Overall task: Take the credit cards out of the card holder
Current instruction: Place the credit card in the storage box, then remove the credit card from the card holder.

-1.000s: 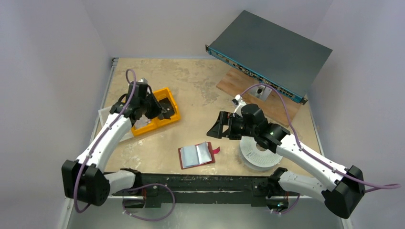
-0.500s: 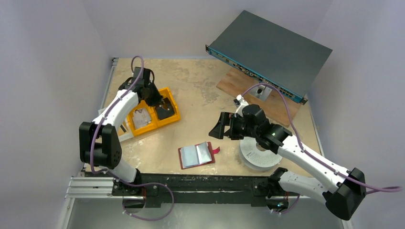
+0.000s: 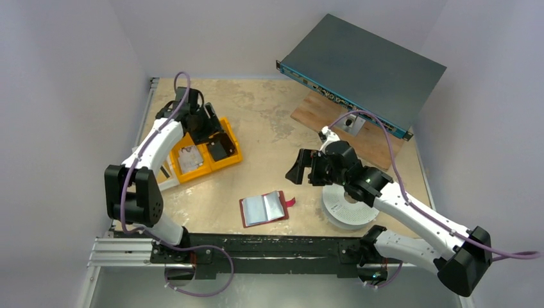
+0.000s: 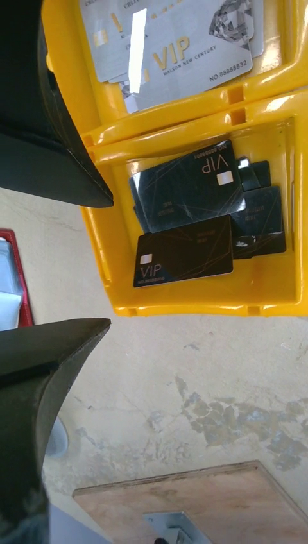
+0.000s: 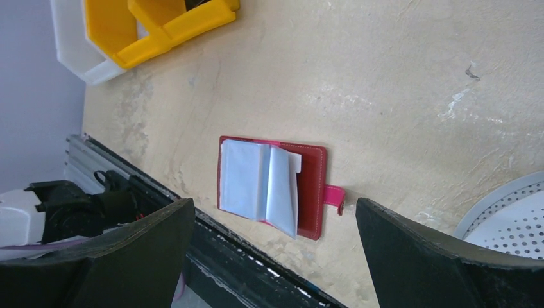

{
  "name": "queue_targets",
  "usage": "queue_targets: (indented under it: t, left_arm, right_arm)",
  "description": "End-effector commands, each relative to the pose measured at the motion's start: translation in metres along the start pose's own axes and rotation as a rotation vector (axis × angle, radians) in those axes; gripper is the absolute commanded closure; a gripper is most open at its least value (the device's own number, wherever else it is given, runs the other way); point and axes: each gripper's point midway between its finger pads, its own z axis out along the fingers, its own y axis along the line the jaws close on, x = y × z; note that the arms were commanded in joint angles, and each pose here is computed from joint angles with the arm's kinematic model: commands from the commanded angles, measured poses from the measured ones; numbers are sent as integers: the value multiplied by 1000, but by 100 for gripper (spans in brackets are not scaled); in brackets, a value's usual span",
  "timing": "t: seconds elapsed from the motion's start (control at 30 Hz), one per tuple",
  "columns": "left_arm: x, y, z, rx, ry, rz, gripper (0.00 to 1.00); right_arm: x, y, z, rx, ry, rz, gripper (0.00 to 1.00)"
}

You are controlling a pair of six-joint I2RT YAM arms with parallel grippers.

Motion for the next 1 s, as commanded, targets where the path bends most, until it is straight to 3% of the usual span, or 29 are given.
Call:
queue_targets:
  t: [0.0, 0.23, 0.6, 0.97]
  left_arm:
    - [-5, -14, -47, 88, -67, 50, 35]
    - [48, -8, -81, 176, -36, 90, 28]
    - [132, 5, -104, 262, 55, 198, 26]
    - [163, 17, -103, 281, 111, 250, 26]
  right_arm:
    - [-21, 11, 3, 1, -53, -52, 1]
    - [0, 38, 24, 27, -14, -135, 1]
    - [33, 57, 57, 97, 32, -181, 3]
    - [77, 62, 90, 142, 126, -228, 13]
